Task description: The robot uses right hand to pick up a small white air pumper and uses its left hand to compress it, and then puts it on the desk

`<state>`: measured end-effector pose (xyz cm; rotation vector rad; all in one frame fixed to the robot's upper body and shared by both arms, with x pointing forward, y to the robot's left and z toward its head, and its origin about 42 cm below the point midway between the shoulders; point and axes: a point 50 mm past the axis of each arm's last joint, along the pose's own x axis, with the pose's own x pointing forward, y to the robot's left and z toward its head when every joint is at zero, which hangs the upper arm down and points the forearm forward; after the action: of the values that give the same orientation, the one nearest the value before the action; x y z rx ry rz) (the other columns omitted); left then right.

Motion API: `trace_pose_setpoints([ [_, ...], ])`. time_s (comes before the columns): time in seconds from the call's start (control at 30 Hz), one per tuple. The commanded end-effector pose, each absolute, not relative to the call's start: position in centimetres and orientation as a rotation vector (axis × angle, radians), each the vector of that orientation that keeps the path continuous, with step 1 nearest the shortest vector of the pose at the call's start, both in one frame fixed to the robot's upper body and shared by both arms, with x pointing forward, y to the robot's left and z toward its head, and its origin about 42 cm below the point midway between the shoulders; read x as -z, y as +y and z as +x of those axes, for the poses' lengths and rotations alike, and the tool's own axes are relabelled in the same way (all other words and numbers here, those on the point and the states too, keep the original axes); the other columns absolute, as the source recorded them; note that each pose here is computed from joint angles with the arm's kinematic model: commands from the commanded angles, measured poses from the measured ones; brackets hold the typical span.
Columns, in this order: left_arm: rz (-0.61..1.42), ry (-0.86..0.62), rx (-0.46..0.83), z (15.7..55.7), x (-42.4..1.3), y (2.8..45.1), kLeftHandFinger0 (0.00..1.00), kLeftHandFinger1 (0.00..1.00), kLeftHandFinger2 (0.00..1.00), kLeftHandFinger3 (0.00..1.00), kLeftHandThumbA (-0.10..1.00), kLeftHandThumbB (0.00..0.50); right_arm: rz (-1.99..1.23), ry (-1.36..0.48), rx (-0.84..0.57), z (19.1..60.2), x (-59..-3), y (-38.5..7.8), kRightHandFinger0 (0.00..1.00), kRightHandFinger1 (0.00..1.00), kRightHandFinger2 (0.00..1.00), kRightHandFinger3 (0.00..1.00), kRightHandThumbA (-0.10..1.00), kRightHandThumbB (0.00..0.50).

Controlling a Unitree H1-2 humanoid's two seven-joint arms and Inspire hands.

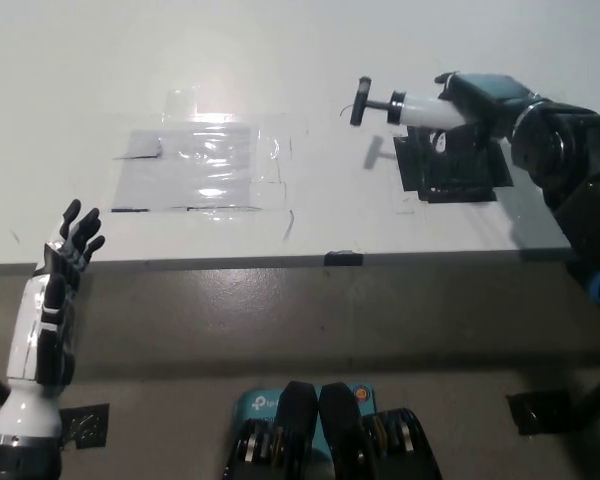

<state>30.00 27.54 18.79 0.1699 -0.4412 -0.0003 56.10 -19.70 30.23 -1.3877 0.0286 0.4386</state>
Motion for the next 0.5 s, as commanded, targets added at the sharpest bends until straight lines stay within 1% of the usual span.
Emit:
trace_pose_setpoints([
  [0.0, 0.205, -0.500, -0.002, 30.0, -19.7, 28.0, 1.00, 1.00, 1.00, 1.00, 1.00, 0.201, -1.410, 0.045, -0.512, 56.8, -34.6, -18.8, 1.00, 1.00, 1.00, 1.00, 0.41, 0.398],
  [0.03, 0.202, -0.501, -0.001, 30.0, -19.8, 28.1, 1.00, 1.00, 1.00, 1.00, 1.00, 0.203, -1.420, 0.049, -0.526, 56.8, -34.6, -18.7, 1.00, 1.00, 1.00, 1.00, 0.45, 0.457],
  [0.1, 0.194, -0.508, 0.003, 30.0, -19.8, 28.1, 1.00, 1.00, 1.00, 1.00, 1.00, 0.197, -1.433, 0.058, -0.535, 56.8, -34.5, -18.7, 1.00, 1.00, 1.00, 1.00, 0.50, 0.493],
  [0.17, 0.195, -0.502, -0.003, 29.9, -19.7, 28.2, 1.00, 1.00, 1.00, 1.00, 1.00, 0.200, -1.441, 0.052, -0.540, 56.6, -34.4, -18.6, 1.00, 1.00, 1.00, 1.00, 0.51, 0.489],
  [0.23, 0.197, -0.493, -0.003, 29.8, -19.5, 28.2, 1.00, 1.00, 1.00, 1.00, 1.00, 0.192, -1.456, 0.045, -0.531, 56.4, -34.1, -18.7, 1.00, 1.00, 1.00, 1.00, 0.54, 0.488],
  [0.3, 0.188, -0.492, -0.003, 29.7, -19.4, 28.2, 1.00, 1.00, 1.00, 1.00, 1.00, 0.185, -1.479, 0.027, -0.526, 56.2, -33.8, -19.0, 1.00, 1.00, 1.00, 1.00, 0.60, 0.486],
  [0.4, 0.188, -0.494, -0.002, 29.7, -19.4, 28.2, 1.00, 1.00, 1.00, 1.00, 1.00, 0.183, -1.445, 0.033, -0.517, 56.0, -33.7, -19.5, 1.00, 1.00, 1.00, 1.00, 0.63, 0.499],
  [0.43, 0.189, -0.496, -0.002, 29.7, -19.4, 28.2, 1.00, 1.00, 1.00, 1.00, 1.00, 0.184, -1.438, 0.031, -0.515, 55.9, -33.8, -19.6, 1.00, 1.00, 1.00, 1.00, 0.67, 0.500],
  [0.47, 0.189, -0.498, -0.005, 29.7, -19.4, 28.3, 1.00, 1.00, 1.00, 1.00, 1.00, 0.184, -1.436, 0.028, -0.516, 55.9, -33.9, -19.6, 1.00, 1.00, 1.00, 1.00, 0.69, 0.500],
])
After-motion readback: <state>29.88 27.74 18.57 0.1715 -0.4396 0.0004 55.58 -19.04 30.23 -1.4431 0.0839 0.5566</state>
